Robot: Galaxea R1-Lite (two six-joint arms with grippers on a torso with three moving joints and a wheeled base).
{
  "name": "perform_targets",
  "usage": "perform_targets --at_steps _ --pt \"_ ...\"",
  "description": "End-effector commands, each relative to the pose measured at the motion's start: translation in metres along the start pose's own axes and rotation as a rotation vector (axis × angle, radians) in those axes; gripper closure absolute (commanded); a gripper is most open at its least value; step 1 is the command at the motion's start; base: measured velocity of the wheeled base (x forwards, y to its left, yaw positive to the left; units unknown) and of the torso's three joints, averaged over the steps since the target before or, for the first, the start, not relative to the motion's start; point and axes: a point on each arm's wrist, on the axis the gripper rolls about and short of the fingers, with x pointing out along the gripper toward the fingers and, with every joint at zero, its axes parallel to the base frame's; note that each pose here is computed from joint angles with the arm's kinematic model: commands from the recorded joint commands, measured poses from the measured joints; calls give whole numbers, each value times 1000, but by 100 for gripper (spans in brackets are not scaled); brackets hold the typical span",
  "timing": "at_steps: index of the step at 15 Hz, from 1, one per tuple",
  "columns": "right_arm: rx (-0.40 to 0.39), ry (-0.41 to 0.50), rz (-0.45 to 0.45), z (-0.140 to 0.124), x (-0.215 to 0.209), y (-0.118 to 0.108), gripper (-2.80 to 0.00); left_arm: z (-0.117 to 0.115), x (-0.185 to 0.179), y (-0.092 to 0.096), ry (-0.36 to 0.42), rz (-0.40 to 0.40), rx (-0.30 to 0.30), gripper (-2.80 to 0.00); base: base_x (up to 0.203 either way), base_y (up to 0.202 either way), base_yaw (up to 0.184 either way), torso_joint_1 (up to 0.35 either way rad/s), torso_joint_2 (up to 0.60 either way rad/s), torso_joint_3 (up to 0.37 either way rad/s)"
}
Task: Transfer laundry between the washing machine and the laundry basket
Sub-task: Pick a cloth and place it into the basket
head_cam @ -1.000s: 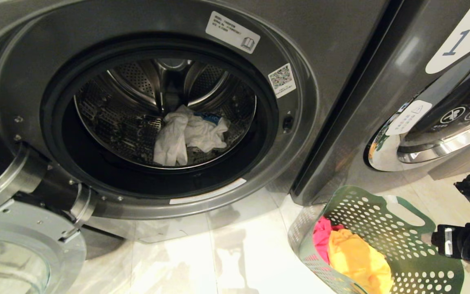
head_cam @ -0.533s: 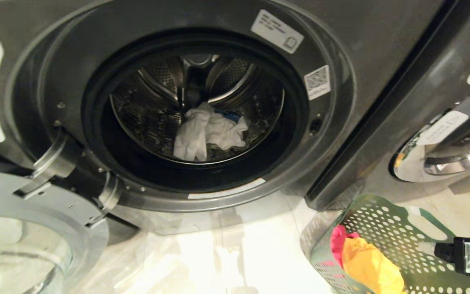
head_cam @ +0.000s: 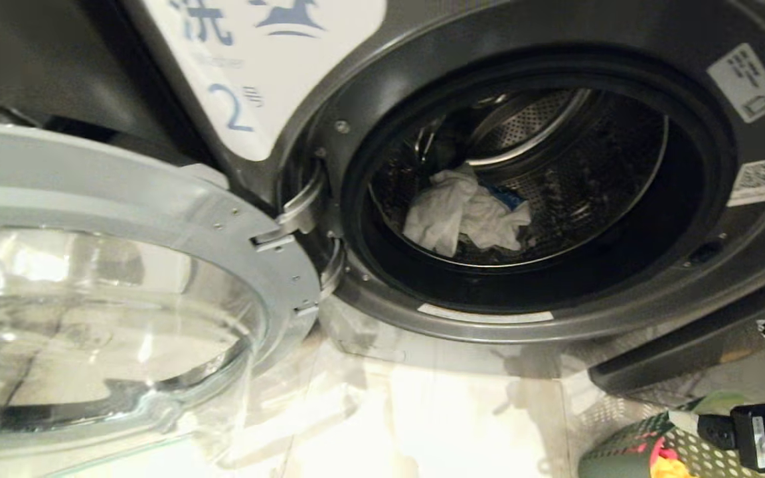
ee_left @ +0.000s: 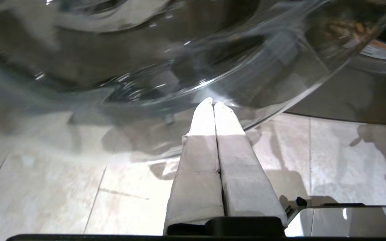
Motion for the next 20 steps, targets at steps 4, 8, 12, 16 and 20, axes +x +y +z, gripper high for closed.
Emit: perform_targets --at_steps 4,8,12,16,20 --pt "-47 16 56 -6 0 9 -280 0 0 0 2 1 0 0 2 -8 172 3 1 2" --pt "-40 32 43 -4 4 9 -280 0 0 0 0 0 0 0 1 -9 173 3 3 3" --pt "11 52 -89 1 14 5 -280 0 0 0 2 0 0 0 1 -4 103 0 4 4" --pt "17 17 -137 6 9 4 -280 0 0 0 2 0 0 0 0 0 0 0 0 0" --pt "17 53 -159 -2 9 2 -280 0 0 0 2 0 0 0 0 0 0 0 0 0"
